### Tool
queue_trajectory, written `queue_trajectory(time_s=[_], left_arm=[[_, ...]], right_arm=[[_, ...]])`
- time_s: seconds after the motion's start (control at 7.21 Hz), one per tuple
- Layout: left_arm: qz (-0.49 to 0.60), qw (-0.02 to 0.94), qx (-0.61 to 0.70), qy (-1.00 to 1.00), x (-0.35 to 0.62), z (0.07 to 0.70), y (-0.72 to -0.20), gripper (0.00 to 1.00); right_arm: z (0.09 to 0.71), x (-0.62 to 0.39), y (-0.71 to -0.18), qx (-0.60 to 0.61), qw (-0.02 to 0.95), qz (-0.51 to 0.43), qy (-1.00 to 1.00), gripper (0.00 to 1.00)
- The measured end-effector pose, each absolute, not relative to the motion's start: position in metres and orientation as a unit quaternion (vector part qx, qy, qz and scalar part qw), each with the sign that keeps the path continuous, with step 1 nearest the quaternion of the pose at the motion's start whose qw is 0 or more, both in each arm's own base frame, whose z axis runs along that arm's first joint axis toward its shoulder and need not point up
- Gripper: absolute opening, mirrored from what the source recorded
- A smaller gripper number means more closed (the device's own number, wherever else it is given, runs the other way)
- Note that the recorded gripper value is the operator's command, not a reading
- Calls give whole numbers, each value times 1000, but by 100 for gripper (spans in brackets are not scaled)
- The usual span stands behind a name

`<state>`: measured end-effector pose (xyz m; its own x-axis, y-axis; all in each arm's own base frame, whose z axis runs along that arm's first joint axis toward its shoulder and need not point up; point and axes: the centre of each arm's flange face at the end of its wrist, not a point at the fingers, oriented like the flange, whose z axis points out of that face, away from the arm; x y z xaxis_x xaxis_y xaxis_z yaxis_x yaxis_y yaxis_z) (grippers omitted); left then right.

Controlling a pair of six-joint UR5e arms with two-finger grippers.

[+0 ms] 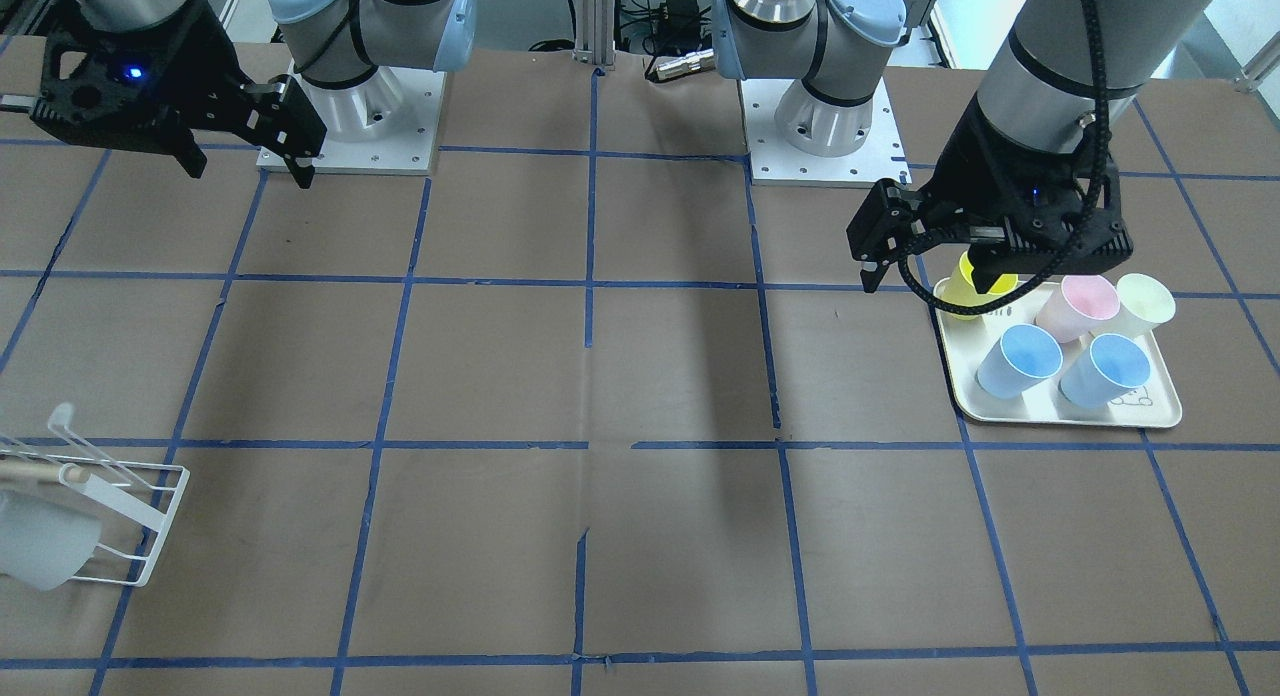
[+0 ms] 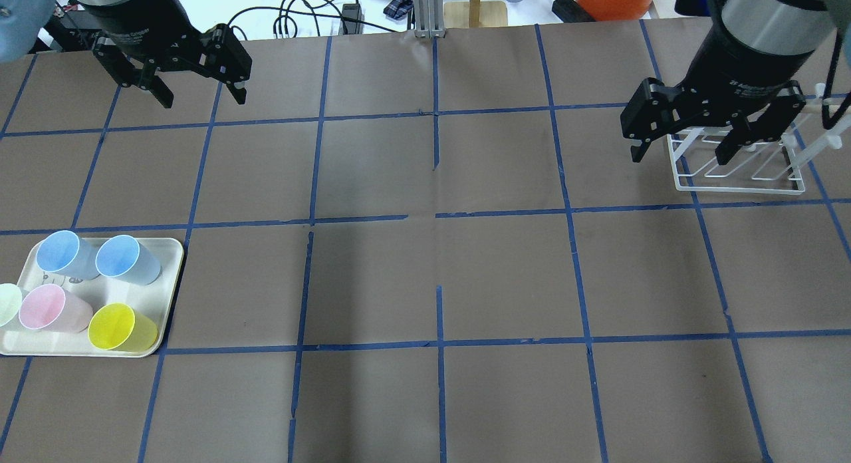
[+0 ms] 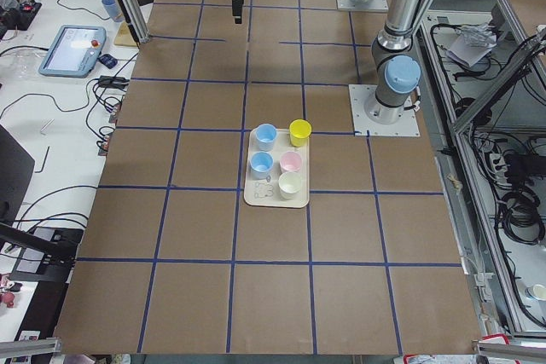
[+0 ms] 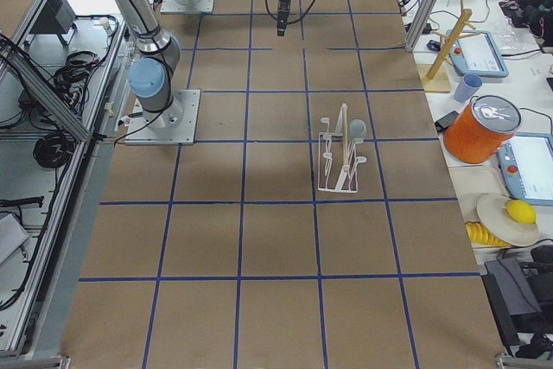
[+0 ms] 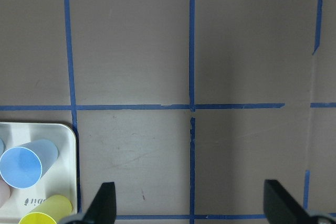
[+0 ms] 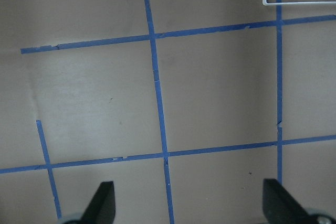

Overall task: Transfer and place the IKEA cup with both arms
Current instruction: 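Move the right gripper toward the white wire rack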

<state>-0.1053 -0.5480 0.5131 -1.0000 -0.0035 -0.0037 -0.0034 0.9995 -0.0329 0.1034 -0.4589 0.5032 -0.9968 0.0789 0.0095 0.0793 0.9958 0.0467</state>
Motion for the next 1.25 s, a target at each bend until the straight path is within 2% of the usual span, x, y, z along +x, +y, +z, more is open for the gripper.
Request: queue_trajectory(time_s=[1.25], left_arm=[[-25,-3,30,999,-122,522,-537,100]], right_arm=[[489,122,-465,-17,20,-40,-999,100]])
